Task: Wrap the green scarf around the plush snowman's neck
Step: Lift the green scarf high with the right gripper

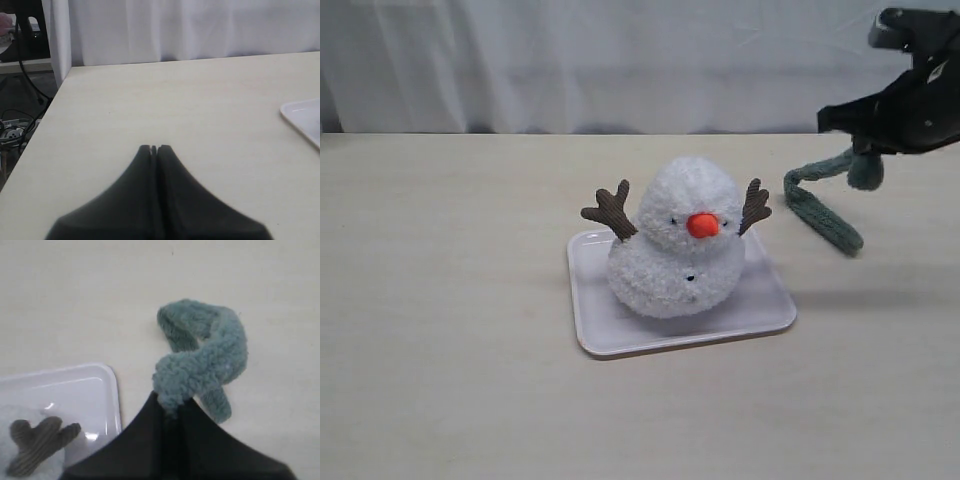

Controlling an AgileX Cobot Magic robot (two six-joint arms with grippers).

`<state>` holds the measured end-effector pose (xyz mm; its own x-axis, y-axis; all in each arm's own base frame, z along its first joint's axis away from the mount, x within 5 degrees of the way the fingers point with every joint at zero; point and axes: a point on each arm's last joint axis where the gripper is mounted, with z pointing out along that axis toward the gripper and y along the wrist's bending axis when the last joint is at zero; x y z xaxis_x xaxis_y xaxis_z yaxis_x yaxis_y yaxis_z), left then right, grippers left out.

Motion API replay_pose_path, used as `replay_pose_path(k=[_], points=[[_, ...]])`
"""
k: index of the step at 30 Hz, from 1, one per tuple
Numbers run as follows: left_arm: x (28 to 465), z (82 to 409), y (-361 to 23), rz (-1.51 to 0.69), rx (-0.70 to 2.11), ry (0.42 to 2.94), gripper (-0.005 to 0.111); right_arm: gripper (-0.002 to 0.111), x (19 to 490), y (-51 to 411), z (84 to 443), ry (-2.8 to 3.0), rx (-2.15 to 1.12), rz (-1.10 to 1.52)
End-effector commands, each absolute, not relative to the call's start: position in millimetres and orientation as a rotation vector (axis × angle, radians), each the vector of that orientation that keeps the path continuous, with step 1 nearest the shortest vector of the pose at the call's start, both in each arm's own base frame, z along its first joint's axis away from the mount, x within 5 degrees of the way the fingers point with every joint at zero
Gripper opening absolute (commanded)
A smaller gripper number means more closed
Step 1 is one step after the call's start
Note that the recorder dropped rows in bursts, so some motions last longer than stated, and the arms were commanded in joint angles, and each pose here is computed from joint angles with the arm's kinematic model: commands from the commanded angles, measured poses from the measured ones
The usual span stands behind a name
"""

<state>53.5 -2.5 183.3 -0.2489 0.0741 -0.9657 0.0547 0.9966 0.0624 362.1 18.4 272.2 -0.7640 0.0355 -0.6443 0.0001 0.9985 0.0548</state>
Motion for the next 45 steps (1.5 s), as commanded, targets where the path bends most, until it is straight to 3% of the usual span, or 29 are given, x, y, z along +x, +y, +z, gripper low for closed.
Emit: replay_pose_path(k=[1, 5, 8, 17, 27, 45], points=[[53.7, 183.2, -2.4, 0.02, 0.093, 1.813, 0.0, 0.004, 328.8, 17.2, 328.6, 2.31, 0.005, 0.068], [53.7, 183.2, -2.4, 0.02, 0.093, 1.813, 0.0, 0.004, 279.3, 16.8, 385.4, 2.163, -0.041, 0.081], [53.7, 183.2, -2.4, 0.02, 0.093, 1.813, 0.0, 0.004, 240.0, 26.2, 425.2, 1.997, -0.09, 0.229], [53.7, 183.2, -2.4, 0.02, 0.093, 1.813, 0.0, 0.004, 173.2, 56.1, 478.1, 1.643, -0.344, 0.598], [53.7, 183.2, -2.4, 0.02, 0.093, 1.813, 0.0, 0.004, 140.8, 76.7, 492.3, 1.49, -0.55, 0.901], [53.7, 183.2, -2.4, 0.02, 0.093, 1.813, 0.0, 0.004, 147.4, 77.4, 485.2, 1.512, -0.616, 0.842]])
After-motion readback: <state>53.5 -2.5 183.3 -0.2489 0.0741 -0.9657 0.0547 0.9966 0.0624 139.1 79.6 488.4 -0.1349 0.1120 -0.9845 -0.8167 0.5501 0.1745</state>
